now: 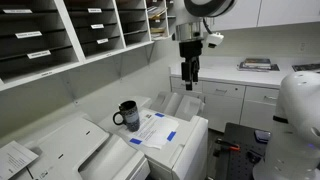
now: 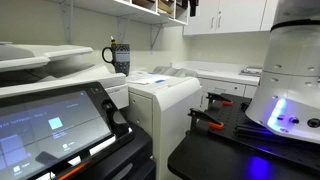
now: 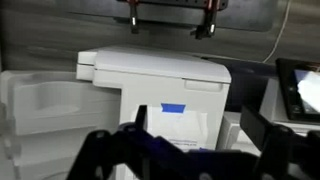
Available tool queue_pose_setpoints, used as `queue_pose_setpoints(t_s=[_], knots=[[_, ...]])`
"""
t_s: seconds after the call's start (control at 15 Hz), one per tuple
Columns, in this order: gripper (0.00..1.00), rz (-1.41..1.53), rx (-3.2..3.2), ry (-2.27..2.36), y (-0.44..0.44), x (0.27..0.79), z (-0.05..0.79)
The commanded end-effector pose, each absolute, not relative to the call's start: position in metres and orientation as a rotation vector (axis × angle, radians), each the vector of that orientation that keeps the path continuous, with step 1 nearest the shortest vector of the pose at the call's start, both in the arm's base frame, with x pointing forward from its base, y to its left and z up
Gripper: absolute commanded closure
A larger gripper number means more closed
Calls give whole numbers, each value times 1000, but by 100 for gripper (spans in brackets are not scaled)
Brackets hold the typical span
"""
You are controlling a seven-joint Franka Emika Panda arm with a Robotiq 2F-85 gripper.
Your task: Remove the orange pen from the mug
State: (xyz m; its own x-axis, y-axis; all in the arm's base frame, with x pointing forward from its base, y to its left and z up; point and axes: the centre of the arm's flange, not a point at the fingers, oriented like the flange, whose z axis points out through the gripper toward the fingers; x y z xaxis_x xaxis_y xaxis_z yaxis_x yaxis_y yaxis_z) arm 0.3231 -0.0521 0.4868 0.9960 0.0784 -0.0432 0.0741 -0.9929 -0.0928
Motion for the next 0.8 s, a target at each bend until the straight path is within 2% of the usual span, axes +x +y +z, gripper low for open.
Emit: queue_pose_setpoints(t_s=[0.0,0.33,0.73], knots=[[0,71,-3047,-117,-52,323,487],[0,66,-3053,-43,-48,328,485],[0,-175,-3024,495,-6,418,459]])
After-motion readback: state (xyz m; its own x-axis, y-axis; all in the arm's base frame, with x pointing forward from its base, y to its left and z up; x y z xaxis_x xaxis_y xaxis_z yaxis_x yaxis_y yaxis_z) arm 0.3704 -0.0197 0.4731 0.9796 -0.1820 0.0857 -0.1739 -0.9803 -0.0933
